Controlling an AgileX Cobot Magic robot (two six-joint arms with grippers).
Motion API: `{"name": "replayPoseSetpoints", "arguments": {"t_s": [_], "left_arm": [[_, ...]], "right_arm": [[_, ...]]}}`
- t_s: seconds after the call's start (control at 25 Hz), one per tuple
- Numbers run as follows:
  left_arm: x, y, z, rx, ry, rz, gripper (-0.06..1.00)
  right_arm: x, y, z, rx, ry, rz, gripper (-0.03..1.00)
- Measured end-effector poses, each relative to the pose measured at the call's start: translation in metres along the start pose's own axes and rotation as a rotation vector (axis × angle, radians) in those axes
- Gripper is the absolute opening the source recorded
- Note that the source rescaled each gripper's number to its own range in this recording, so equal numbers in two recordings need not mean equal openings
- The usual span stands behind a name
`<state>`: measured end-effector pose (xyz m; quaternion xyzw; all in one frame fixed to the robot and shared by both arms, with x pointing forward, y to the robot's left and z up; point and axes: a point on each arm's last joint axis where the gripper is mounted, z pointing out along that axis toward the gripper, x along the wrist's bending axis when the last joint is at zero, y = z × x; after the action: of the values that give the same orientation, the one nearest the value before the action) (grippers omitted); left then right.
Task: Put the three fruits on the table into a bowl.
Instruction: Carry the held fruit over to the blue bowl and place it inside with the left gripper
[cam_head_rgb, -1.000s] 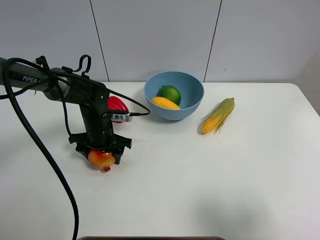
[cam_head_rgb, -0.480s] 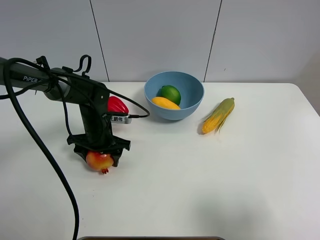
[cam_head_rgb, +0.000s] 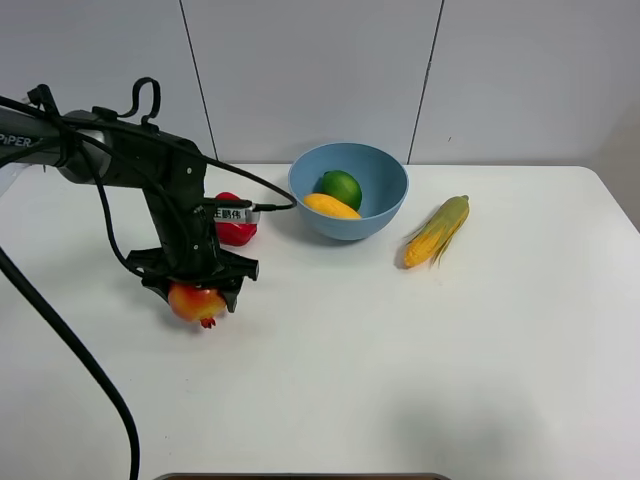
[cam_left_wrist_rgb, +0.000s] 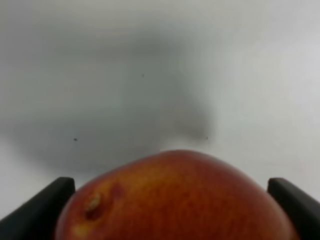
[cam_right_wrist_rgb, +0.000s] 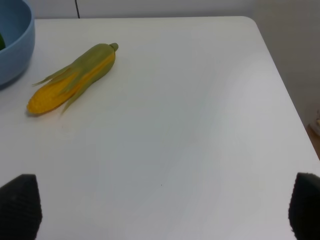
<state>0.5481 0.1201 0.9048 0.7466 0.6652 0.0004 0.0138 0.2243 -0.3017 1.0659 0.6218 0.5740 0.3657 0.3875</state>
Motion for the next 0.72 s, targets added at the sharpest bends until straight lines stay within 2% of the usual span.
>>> {"name": "replayPoseSetpoints", "arguments": {"t_s": [0.48, 0.72], "left_arm": [[-0.008, 0.017, -0.064, -0.172, -0.075, 0.003, 0.01], [-0.009, 0.019, -0.072, -0.178, -0.078, 0.004, 0.01]], "right_arm": [[0.000, 0.000, 0.000, 0.000, 0.000, 0.000, 1.00], [0.000, 0.000, 0.000, 0.000, 0.000, 0.000, 1.00]]}}
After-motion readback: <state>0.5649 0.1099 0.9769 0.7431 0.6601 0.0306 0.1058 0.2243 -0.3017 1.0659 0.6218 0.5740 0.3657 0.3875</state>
